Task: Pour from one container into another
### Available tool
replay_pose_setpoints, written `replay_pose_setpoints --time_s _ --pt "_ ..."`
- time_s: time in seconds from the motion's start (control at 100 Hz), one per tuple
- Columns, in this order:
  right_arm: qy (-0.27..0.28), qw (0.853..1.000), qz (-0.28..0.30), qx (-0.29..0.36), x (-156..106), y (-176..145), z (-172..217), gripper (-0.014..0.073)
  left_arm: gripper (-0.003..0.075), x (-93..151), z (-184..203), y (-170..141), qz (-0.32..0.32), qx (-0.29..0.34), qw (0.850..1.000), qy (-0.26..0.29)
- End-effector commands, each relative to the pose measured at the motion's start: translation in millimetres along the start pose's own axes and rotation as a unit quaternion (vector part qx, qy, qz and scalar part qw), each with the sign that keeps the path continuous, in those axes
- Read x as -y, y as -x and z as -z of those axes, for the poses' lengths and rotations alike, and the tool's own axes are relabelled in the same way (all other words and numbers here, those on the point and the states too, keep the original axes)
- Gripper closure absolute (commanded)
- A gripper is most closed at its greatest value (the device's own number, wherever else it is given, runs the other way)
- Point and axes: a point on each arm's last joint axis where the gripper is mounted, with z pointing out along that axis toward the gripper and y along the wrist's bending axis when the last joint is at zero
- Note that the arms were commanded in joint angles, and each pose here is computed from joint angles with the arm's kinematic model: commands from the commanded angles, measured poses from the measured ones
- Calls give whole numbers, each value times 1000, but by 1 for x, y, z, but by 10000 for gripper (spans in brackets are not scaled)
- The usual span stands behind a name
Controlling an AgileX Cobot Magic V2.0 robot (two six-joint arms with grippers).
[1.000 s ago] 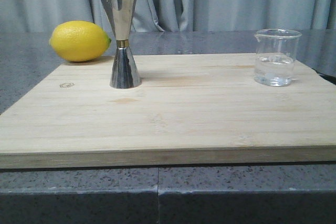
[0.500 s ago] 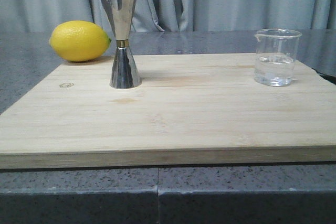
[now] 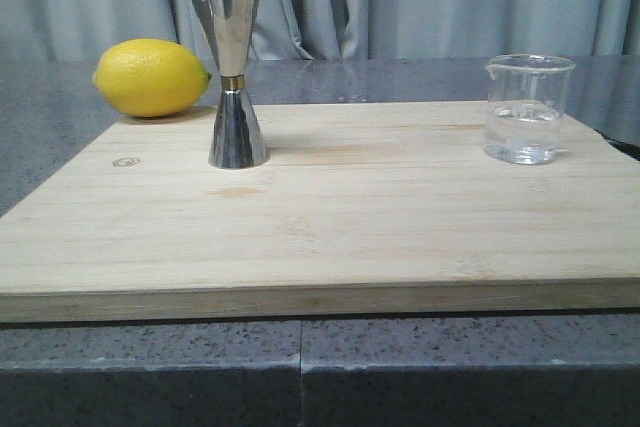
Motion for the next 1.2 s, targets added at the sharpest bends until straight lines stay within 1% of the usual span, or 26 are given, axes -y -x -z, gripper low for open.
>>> replay_pose_setpoints --time_s 0.0,0.06,0.12,0.23,0.32,0.4,0.46,0.5,0.58,0.63,0.7,0.82,0.93,1.01,1.1,1.15,1.19 --pt "-12 998 -30 62 3 15 3 645 739 -1 2 4 45 43 998 0" --pt "-10 996 -52 65 3 23 4 645 739 0 2 9 66 41 997 -2" --pt "-5 994 -89 59 4 32 4 645 739 3 0 19 74 18 997 -9" --pt "9 996 -90 27 3 53 3 645 739 10 -8 42 78 -29 996 -24" --pt "14 996 -89 10 4 74 -2 645 739 16 -20 67 82 -40 995 -44" --pt "16 996 -89 0 5 94 -12 645 739 24 -37 87 81 -66 992 -67" --pt "20 996 -85 -10 6 113 -19 645 739 31 -50 98 61 -97 989 -89" --pt "26 996 -80 -33 6 121 -26 645 739 38 -61 105 34 -124 986 -111" --pt "39 995 -59 -66 6 143 -37 645 739 54 -83 113 -32 -173 972 -158" --pt "46 994 -43 -85 6 153 -45 645 739 65 -93 118 -75 -185 960 -196" --pt "52 993 -27 -99 6 165 -57 645 739 80 -106 124 -104 -181 949 -235" --pt "52 992 -16 -110 7 171 -75 645 738 102 -121 126 -107 -184 936 -281" --pt "54 990 -15 -129 7 167 -87 645 736 122 -127 113 -117 -207 917 -320" --pt "60 986 -6 -157 6 160 -96 645 724 132 -129 104 -118 -224 905 -342" --pt "68 980 -3 -186 4 152 -103 645 722 138 -131 97 -117 -236 897 -354" --pt "71 978 -2 -195 4 150 -105 645 722 139 -132 96 -118 -236 898 -354" --pt "71 977 -2 -201 3 148 -106 645 722 139 -134 98 -117 -226 901 -350"
